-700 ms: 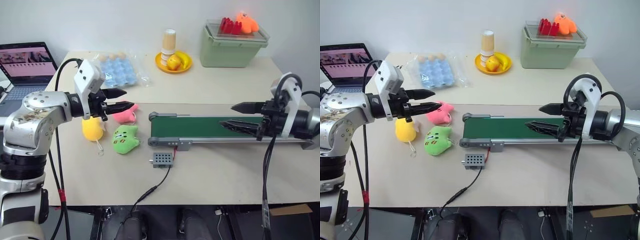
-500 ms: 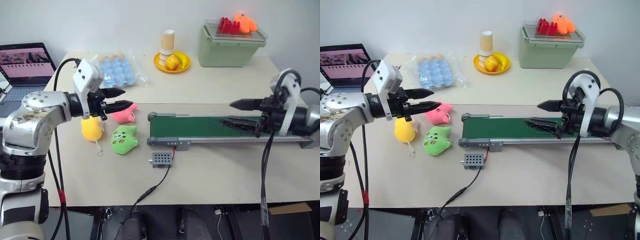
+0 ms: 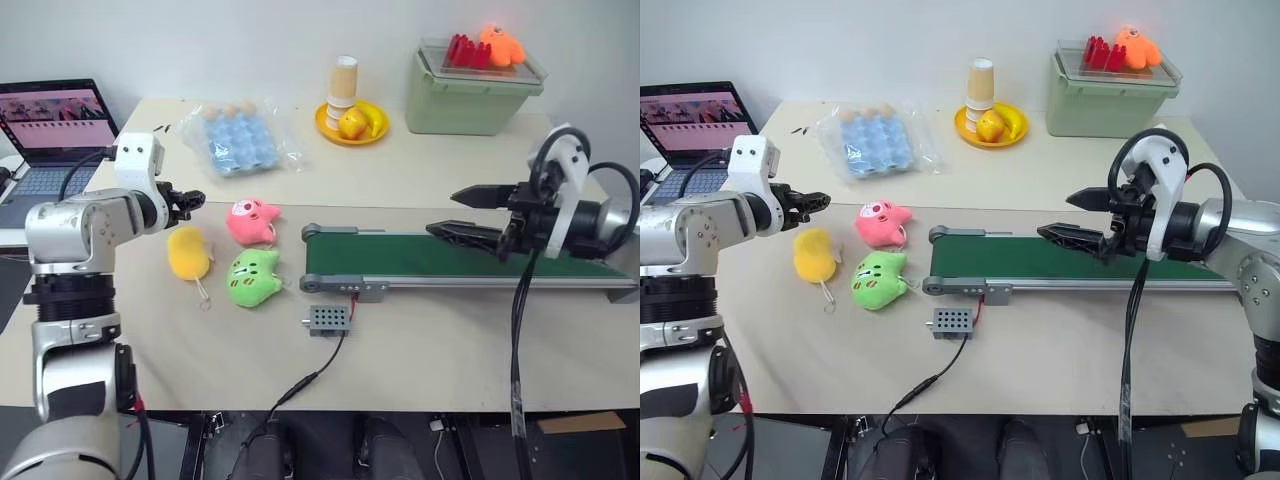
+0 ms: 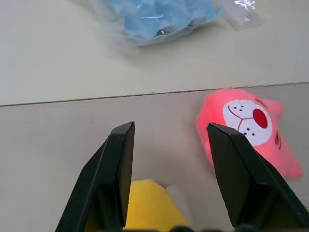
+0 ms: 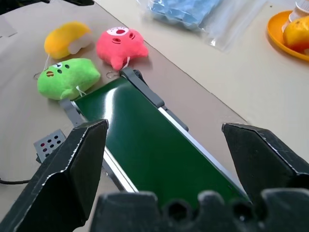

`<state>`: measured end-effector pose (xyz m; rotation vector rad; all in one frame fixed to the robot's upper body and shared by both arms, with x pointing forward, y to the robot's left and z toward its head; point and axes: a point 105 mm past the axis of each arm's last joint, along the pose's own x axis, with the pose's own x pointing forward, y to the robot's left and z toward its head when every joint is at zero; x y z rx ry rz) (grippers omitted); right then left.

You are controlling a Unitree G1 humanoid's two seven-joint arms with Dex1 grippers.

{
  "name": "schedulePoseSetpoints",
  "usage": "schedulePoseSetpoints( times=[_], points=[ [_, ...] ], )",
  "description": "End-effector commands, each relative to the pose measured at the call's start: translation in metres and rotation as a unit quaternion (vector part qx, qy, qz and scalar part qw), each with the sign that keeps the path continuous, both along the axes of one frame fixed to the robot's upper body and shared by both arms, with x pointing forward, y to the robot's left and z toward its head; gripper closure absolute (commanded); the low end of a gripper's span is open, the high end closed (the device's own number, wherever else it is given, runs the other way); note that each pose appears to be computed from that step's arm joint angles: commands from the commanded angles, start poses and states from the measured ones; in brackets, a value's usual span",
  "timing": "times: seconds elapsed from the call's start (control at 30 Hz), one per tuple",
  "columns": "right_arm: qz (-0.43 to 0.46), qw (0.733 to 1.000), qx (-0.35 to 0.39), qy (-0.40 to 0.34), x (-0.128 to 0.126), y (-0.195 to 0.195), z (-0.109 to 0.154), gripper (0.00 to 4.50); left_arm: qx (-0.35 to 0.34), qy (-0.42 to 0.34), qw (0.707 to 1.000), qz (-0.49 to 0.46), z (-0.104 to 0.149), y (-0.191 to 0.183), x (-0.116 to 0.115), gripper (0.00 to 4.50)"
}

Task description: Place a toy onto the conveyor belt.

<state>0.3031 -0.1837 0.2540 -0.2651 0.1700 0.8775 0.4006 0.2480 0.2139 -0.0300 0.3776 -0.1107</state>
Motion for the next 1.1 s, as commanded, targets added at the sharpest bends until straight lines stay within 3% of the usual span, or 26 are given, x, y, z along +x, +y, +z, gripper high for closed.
schedulePoseSetpoints(
  times=[0.03,0.13,0.3,0.4,0.53,0.63,0.9,1.1],
  points=[
    [-0.012,0.999,-0.001,-0.051,-0.005,-0.006,0.02,0.06,-0.005,-0.003,0.999,0.05,0.006,0.004,0.004,1.99],
    [-0.021,0.998,-0.001,-0.053,-0.007,-0.008,0.02,0.06,-0.013,0.016,0.996,0.086,-0.002,0.008,0.005,1.99],
    [-0.028,0.998,0.0,-0.054,-0.009,-0.009,0.017,0.06,0.012,-0.013,0.994,0.108,0.012,0.013,0.01,1.99],
    [-0.034,0.998,-0.001,-0.057,-0.007,-0.01,0.018,0.0,0.009,-0.022,0.994,0.109,0.019,0.013,0.011,1.36],
    [-0.036,0.998,-0.002,-0.057,-0.006,-0.011,0.018,0.0,0.014,-0.012,0.99,0.141,0.02,0.02,0.006,0.03],
    [-0.038,0.998,-0.003,-0.057,-0.005,-0.013,0.018,0.0,0.022,0.002,0.985,0.169,0.019,0.024,0.002,0.03],
    [-0.043,0.997,-0.002,-0.061,-0.004,-0.015,0.018,0.0,-0.016,0.115,0.973,0.201,-0.037,0.02,-0.009,0.03],
    [-0.055,0.996,-0.007,-0.067,-0.004,-0.019,0.021,0.0,-0.044,0.141,0.966,0.213,-0.056,0.02,-0.006,0.03]
  ],
)
